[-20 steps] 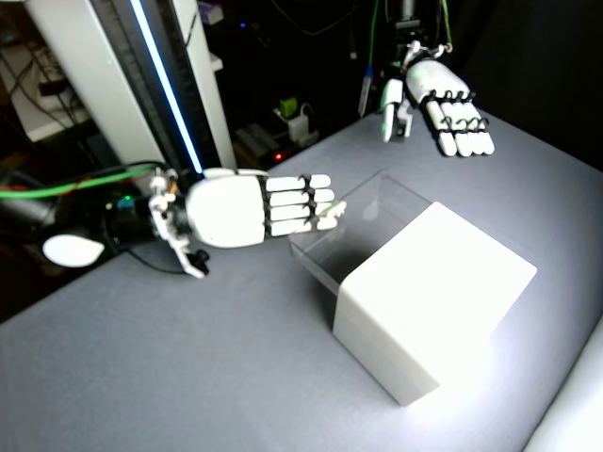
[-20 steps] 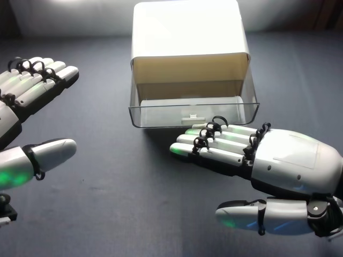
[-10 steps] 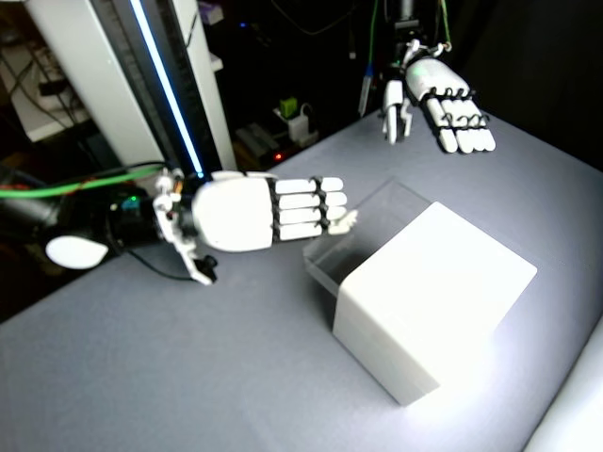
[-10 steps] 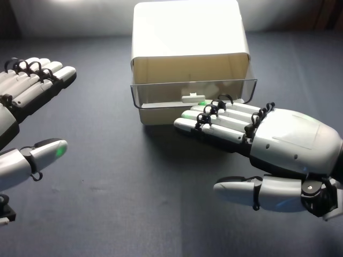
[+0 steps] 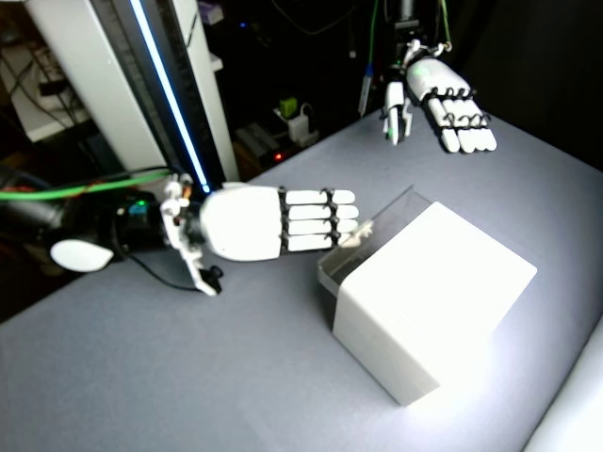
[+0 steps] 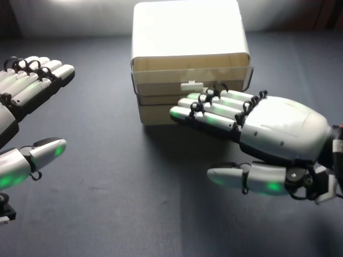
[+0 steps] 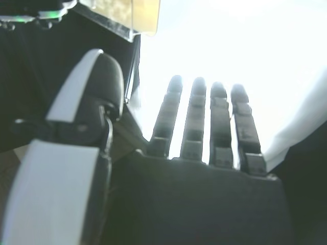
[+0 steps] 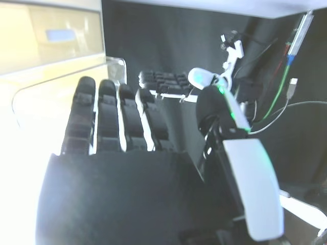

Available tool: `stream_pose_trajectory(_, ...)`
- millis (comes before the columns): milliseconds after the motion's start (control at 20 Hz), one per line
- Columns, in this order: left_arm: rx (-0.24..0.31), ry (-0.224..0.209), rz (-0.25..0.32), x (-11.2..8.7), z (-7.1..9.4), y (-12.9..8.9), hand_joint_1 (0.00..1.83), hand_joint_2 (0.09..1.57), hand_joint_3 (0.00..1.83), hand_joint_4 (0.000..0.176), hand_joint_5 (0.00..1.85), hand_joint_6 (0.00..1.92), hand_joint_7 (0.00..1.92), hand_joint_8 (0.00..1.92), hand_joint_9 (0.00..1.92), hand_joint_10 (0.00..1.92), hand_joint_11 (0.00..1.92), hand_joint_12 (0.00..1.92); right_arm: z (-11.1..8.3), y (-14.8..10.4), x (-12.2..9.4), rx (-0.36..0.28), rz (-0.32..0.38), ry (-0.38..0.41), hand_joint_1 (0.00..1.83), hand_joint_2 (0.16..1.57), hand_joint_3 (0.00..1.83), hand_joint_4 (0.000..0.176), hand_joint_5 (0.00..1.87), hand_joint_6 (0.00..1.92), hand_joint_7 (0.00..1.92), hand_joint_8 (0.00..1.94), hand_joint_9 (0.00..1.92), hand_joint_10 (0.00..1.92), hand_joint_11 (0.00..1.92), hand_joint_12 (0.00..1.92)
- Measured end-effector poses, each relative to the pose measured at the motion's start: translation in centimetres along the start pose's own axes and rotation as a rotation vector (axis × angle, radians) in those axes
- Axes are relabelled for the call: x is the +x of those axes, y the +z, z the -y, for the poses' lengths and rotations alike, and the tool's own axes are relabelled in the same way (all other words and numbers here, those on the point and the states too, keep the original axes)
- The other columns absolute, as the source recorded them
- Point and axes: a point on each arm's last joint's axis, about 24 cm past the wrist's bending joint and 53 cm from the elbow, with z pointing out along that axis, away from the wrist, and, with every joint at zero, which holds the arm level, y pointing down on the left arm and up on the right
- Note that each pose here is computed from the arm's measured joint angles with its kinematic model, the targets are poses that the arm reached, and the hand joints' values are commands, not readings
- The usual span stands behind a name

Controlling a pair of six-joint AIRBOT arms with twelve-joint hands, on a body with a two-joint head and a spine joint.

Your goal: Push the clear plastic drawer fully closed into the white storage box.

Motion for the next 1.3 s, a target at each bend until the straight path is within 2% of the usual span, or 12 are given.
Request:
stream_pose_trajectory(100, 0.001, 0.000, 0.001, 0.0, 0.0, 0.0, 0.32, 1.42, 0.00, 0.000, 0.00, 0.00, 0.00, 0.00, 0.00, 0.00, 0.00, 0.00, 0.6, 0.6, -0.5, 0.018, 0.015, -0.015, 0.14, 1.44, 0.01, 0.000, 0.00, 0.00, 0.00, 0.00, 0.00, 0.00, 0.00, 0.00)
stream_pose_trajectory(350, 0.002, 0.000, 0.003, -0.1, 0.0, 0.0, 0.21, 1.42, 0.00, 0.007, 0.00, 0.00, 0.00, 0.00, 0.00, 0.00, 0.00, 0.00, 2.2, 1.4, -0.8, 0.080, 0.028, -0.043, 0.17, 1.44, 0.00, 0.000, 0.00, 0.00, 0.00, 0.00, 0.00, 0.00, 0.00, 0.00)
stream_pose_trajectory(500, 0.001, 0.000, 0.004, -0.1, 0.0, 0.0, 0.20, 1.42, 0.00, 0.015, 0.00, 0.00, 0.00, 0.00, 0.00, 0.00, 0.00, 0.00, 2.3, 1.4, -0.8, 0.082, 0.027, -0.042, 0.21, 1.42, 0.00, 0.000, 0.00, 0.00, 0.00, 0.00, 0.00, 0.00, 0.00, 0.00)
stream_pose_trajectory(600, -0.001, -0.001, 0.005, -0.1, 0.0, 0.0, 0.20, 1.43, 0.00, 0.007, 0.00, 0.00, 0.00, 0.00, 0.00, 0.00, 0.00, 0.00, 1.8, 1.5, -0.4, 0.072, 0.019, -0.031, 0.22, 1.41, 0.00, 0.000, 0.00, 0.00, 0.00, 0.00, 0.00, 0.00, 0.00, 0.00)
stream_pose_trajectory(650, -0.003, -0.001, 0.006, -0.1, -0.1, -0.2, 0.18, 1.43, 0.00, 0.007, 0.00, 0.00, 0.00, 0.00, 0.00, 0.00, 0.00, 0.00, 1.4, 1.5, -0.1, 0.062, 0.012, -0.010, 0.26, 1.40, 0.01, 0.000, 0.00, 0.00, 0.00, 0.00, 0.05, 0.01, 0.00, 0.21)
stream_pose_trajectory(700, -0.008, -0.008, 0.009, 0.0, -0.1, -0.3, 0.17, 1.44, 0.01, 0.014, 0.00, 0.00, 0.00, 0.00, 0.00, 0.00, 0.00, 0.00, 0.9, 1.4, 0.0, 0.047, 0.009, 0.001, 0.31, 1.39, 0.00, 0.000, 0.06, 0.01, 0.12, 0.01, 0.17, 0.03, 0.00, 0.68)
stream_pose_trajectory(750, -0.005, -0.007, 0.011, -0.1, 0.0, -0.3, 0.17, 1.44, 0.01, 0.014, 0.00, 0.00, 0.00, 0.00, 0.00, 0.00, 0.00, 0.00, 0.5, 1.3, -0.1, 0.038, 0.010, 0.008, 0.31, 1.39, 0.00, 0.000, 0.06, 0.01, 0.12, 0.01, 0.17, 0.03, 0.00, 0.68)
stream_pose_trajectory(850, -0.003, -0.007, 0.018, -0.3, 0.0, -0.3, 0.19, 1.44, 0.01, 0.010, 0.00, 0.00, 0.00, 0.00, 0.00, 0.00, 0.00, 0.00, -0.9, 0.8, -0.1, -0.007, 0.013, 0.010, 0.21, 1.41, 0.00, 0.000, 0.12, 0.02, 0.20, 0.01, 0.27, 0.04, 0.00, 1.08)
stream_pose_trajectory(900, -0.003, -0.007, 0.018, -0.3, 0.0, -0.3, 0.21, 1.44, 0.00, 0.000, 0.00, 0.00, 0.00, 0.00, 0.00, 0.00, 0.00, 0.00, -1.1, 0.5, 0.0, -0.014, 0.011, 0.017, 0.28, 1.41, 0.00, 0.000, 0.14, 0.02, 0.21, 0.01, 0.28, 0.04, 0.00, 1.08)
stream_pose_trajectory(1100, -0.008, -0.010, 0.017, -0.2, -0.1, -0.5, 0.30, 1.44, 0.00, 0.000, 0.00, 0.00, 0.00, 0.00, 0.00, 0.00, 0.00, 0.00, -1.2, -2.0, 0.1, -0.013, -0.003, 0.031, 0.30, 1.44, 0.00, 0.000, 0.16, 0.02, 0.25, 0.01, 0.31, 0.04, 0.00, 1.18)
stream_pose_trajectory(1200, -0.007, -0.008, 0.024, -0.4, -0.1, -0.8, 0.26, 1.46, 0.01, 0.007, 0.00, 0.00, 0.00, 0.00, 0.00, 0.00, 0.00, 0.00, -1.5, -3.9, -0.9, -0.011, 0.027, 0.047, 0.26, 1.44, 0.00, 0.000, 0.18, 0.02, 0.27, 0.01, 0.36, 0.06, 0.00, 1.24)
stream_pose_trajectory(1300, -0.010, -0.008, 0.029, -0.5, -0.1, -1.1, 0.24, 1.46, 0.00, 0.000, 0.00, 0.00, 0.00, 0.00, 0.00, 0.00, 0.00, 0.00, -1.3, -5.8, -1.9, 0.003, 0.057, 0.053, 0.28, 1.44, 0.00, 0.000, 0.20, 0.02, 0.28, 0.01, 0.32, 0.04, 0.00, 1.25)
